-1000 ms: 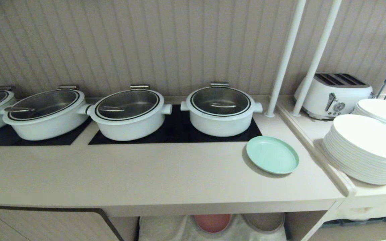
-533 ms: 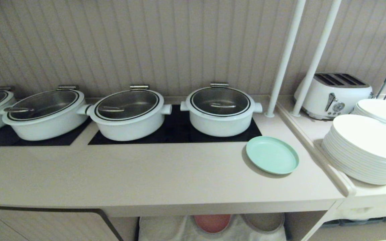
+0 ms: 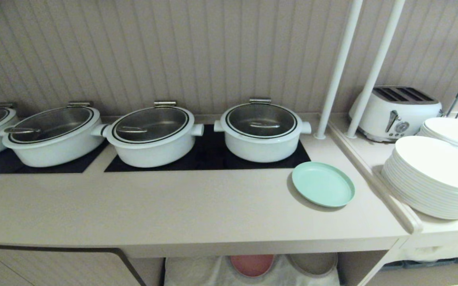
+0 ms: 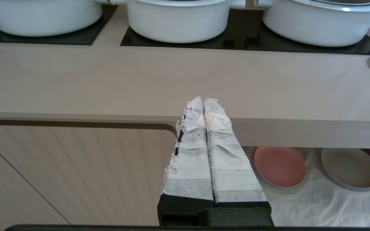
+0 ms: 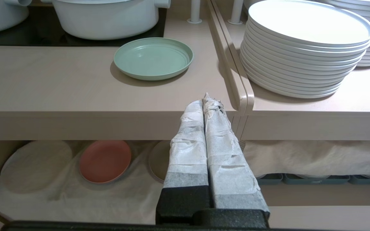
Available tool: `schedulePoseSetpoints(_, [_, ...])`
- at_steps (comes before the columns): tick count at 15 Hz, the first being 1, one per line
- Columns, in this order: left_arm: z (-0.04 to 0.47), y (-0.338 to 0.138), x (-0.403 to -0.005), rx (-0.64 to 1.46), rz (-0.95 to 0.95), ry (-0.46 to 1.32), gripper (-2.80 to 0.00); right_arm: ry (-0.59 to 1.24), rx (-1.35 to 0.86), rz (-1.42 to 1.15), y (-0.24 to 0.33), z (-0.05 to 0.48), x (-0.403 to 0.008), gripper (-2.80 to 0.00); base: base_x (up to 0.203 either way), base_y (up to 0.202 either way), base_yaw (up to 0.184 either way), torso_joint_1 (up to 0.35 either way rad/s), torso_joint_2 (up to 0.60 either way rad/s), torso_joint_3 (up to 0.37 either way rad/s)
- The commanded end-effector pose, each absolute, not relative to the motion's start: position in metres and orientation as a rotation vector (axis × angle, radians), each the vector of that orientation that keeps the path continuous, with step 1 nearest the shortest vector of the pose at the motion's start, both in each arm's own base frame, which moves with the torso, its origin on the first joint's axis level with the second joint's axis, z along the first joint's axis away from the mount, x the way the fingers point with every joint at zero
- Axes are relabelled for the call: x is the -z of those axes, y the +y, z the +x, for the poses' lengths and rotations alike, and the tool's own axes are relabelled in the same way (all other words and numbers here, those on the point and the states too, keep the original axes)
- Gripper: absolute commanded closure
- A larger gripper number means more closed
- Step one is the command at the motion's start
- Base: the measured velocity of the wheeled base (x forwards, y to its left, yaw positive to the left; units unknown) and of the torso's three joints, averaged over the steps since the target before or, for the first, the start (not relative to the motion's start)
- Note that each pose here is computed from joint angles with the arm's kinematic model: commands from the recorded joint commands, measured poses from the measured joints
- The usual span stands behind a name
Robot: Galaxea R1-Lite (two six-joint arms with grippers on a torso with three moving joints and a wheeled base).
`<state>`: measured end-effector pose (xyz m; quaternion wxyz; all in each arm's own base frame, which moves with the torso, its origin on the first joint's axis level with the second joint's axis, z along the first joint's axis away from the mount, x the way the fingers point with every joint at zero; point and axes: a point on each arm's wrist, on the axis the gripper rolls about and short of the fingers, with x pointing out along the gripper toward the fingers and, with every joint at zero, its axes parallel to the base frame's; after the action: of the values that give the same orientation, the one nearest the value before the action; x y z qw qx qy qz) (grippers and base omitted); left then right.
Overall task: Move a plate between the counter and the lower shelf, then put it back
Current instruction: Pick up the plate
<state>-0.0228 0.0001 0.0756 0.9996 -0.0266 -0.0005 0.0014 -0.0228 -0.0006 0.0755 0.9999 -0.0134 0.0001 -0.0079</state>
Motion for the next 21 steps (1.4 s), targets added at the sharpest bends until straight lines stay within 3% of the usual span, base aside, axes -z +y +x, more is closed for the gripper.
schedulePoseSetpoints(1, [-0.023, 0.000, -0.076, -0.003, -0.052, -0.002, 0.00, 0.000, 0.015, -0.028, -0.001, -0.023, -0.075, 0.00, 0.000, 0.000, 0.000, 0.000, 0.00, 0.000])
schedulePoseSetpoints(16, [-0.023, 0.000, -0.076, -0.003, -0.054, -0.002, 0.00, -0.001, -0.005, -0.028, 0.000, -0.023, -0.076, 0.00, 0.022, 0.000, 0.000, 0.002, 0.00, 0.001])
schedulePoseSetpoints(21, [-0.023, 0.000, -0.076, -0.003, -0.054, -0.002, 0.00, -0.048, -0.009, -0.024, 0.000, -0.033, -0.101, 0.00, 0.000, 0.000, 0.000, 0.000, 0.00, 0.000])
